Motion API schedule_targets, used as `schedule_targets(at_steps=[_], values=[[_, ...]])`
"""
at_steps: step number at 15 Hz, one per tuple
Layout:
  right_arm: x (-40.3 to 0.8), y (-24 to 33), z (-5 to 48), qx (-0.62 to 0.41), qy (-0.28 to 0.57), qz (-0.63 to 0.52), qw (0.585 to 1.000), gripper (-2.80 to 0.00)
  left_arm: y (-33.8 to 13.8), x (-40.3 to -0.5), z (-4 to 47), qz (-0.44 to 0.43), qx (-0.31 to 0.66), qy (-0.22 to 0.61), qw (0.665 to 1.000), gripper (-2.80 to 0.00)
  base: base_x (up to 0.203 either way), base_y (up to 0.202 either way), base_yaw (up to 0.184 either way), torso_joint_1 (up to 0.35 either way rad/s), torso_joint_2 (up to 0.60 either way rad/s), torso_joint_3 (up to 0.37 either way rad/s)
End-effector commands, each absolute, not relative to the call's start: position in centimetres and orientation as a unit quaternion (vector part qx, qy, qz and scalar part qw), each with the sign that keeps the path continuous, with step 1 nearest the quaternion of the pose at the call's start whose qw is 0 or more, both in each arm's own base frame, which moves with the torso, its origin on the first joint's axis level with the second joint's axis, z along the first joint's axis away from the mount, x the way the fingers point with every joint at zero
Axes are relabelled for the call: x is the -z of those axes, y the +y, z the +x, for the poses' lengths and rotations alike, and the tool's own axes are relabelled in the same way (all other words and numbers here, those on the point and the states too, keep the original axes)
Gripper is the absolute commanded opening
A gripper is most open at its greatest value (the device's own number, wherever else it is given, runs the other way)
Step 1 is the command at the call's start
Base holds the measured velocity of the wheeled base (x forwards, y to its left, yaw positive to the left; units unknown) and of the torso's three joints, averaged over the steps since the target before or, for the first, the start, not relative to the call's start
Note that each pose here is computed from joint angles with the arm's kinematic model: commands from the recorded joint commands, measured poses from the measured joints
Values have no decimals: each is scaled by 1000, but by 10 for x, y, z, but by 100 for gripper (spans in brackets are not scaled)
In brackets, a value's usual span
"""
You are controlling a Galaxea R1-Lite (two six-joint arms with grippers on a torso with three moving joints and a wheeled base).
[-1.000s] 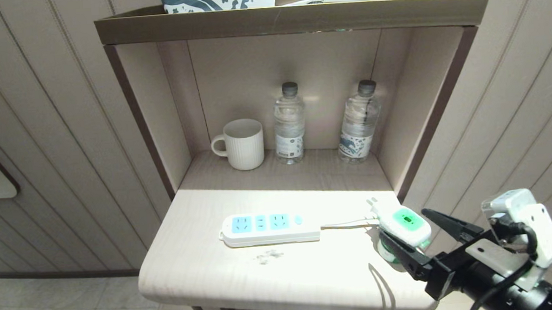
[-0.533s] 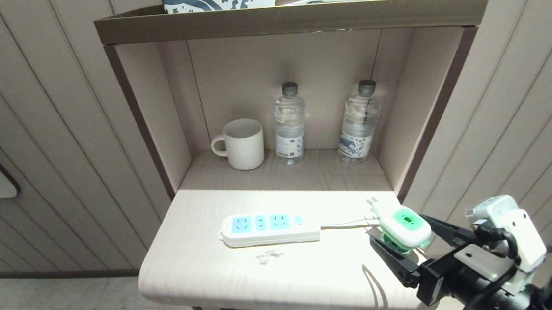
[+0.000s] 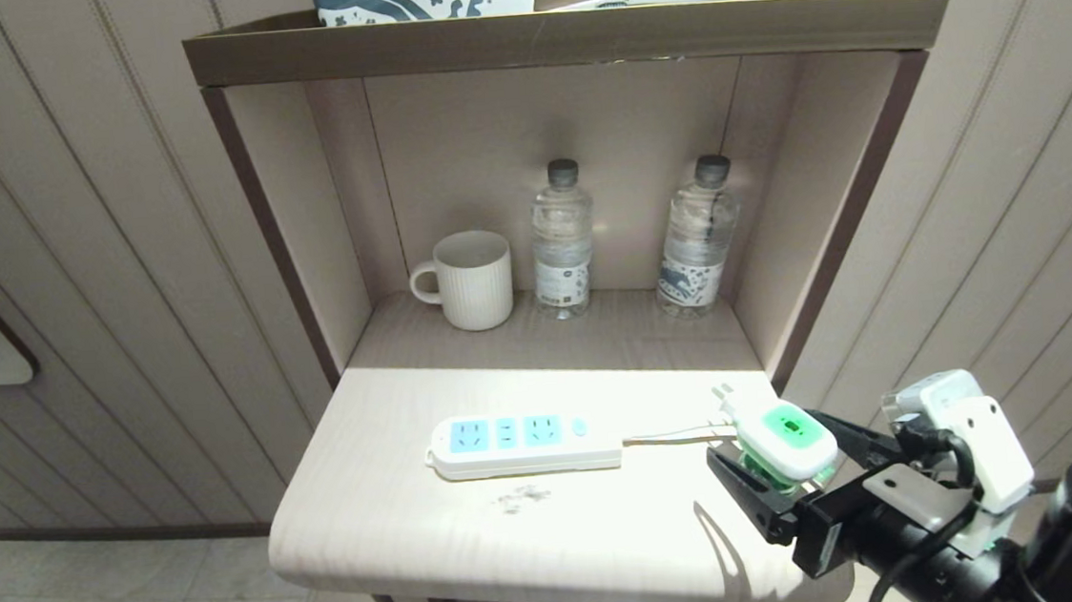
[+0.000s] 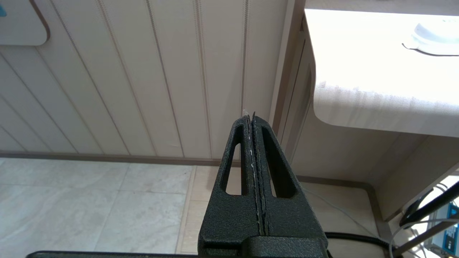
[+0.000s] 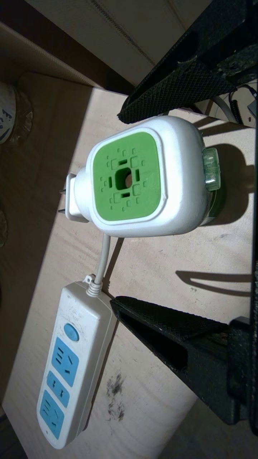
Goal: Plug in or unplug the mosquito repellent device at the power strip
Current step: Pick up the mosquito repellent liquid
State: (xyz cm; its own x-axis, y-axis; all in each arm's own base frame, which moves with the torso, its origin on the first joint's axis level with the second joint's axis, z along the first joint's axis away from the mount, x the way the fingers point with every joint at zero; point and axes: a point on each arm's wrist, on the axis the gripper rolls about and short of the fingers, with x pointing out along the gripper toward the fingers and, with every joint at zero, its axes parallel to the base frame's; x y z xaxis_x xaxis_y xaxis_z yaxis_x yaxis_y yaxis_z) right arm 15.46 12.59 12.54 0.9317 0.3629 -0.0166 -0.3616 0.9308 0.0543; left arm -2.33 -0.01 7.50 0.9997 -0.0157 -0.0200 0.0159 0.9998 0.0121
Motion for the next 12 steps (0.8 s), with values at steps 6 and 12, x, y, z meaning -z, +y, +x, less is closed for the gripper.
schedule_targets(at_steps=[6,12], values=[[-128,128,165,-173,-5,36,984,0,0,-75,-23,6,8,10,1000,-280,0,0,0,0,0,0],[-126,128,173,-161,-1,35,986,0,0,-75,-23,6,8,10,1000,-280,0,0,0,0,0,0]])
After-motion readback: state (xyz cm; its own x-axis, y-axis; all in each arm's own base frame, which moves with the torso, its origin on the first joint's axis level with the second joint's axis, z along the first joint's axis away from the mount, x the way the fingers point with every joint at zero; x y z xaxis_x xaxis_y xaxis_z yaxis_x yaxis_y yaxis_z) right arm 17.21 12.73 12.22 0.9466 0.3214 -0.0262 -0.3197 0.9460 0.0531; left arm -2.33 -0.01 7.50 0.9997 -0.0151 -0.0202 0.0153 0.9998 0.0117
